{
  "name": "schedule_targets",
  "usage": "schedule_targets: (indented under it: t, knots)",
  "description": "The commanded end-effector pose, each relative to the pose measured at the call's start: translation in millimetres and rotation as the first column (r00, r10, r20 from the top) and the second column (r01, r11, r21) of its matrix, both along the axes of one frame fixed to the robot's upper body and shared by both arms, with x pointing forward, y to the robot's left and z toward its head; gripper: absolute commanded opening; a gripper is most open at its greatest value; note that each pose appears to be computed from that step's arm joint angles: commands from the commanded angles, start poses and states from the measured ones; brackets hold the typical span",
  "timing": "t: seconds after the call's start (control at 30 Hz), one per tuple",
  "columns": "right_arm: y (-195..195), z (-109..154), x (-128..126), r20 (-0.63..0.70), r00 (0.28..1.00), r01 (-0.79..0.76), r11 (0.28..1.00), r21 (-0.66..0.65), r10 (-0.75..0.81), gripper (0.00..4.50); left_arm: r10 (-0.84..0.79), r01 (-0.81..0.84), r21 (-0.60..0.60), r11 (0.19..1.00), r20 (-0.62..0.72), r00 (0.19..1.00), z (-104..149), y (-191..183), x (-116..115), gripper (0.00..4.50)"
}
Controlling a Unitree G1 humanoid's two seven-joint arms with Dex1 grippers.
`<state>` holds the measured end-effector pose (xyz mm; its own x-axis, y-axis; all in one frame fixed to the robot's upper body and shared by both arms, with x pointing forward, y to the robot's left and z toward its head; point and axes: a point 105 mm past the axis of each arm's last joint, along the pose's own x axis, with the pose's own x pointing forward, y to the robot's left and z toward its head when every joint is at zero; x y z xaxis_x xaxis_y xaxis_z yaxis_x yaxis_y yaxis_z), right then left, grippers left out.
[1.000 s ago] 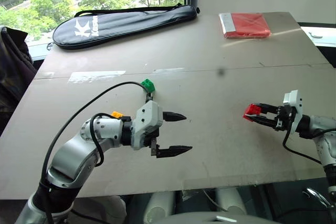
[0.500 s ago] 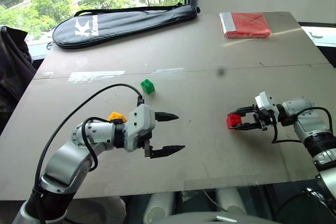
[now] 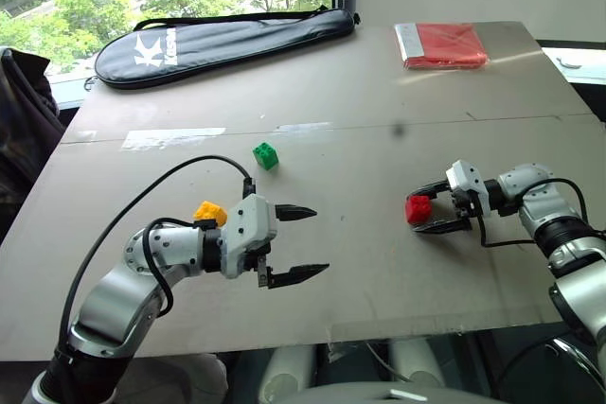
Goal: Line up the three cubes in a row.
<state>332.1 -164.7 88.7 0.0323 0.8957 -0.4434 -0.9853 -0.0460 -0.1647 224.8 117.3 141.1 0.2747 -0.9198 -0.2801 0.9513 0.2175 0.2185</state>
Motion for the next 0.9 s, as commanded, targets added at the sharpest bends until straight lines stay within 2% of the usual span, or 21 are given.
schedule_targets:
  t: [0.03,0.23,0.33,0.43,0.57,0.67,0.7,0.9]
  knots:
    - [-5.0,2.0,-1.4,0.001,1.0,-0.024,1.0,-0.018,0.024,4.48,-0.027,0.027,0.0,1.0,0.051,0.998,9.0,-4.1,-4.7,4.5]
    - [-16.3,31.6,-2.0,0.045,0.999,0.02,0.994,0.104,-0.025,4.48,0.05,-0.05,-0.056,0.997,-0.005,0.999,3.3,3.1,-12.0,4.5]
    - [-20.8,54.6,-5.5,0.061,0.996,0.043,0.969,0.242,-0.059,4.48,0.218,-0.211,-0.15,0.966,0.028,0.976,4.0,13.2,-3.0,4.5]
    - [-27.5,69.5,-13.7,0.066,0.994,0.058,0.942,0.332,-0.084,4.48,0.42,-0.394,-0.246,0.885,0.061,0.905,9.0,29.3,6.6,4.5]
    - [-33.6,82.9,-19.4,0.053,0.984,0.129,0.893,0.43,-0.167,4.48,0.624,-0.584,-0.265,0.767,0.094,0.776,6.5,49.6,17.9,4.5]
    - [-34.8,91.2,-26.1,0.04,0.967,0.194,0.834,0.517,-0.25,4.48,0.847,-0.806,-0.266,0.529,0.104,0.521,-4.4,62.3,51.6,4.5]
    - [-33.8,92.6,-28.5,0.038,0.963,0.207,0.82,0.533,-0.268,4.48,0.876,-0.835,-0.269,0.481,0.092,0.474,-6.9,59.5,59.4,4.5]
    - [-26.9,99.5,-41.5,0.034,0.936,0.267,0.769,0.581,-0.351,4.48,0.953,-0.919,-0.254,0.302,0.073,0.293,-13.0,35.7,101.8,4.5]
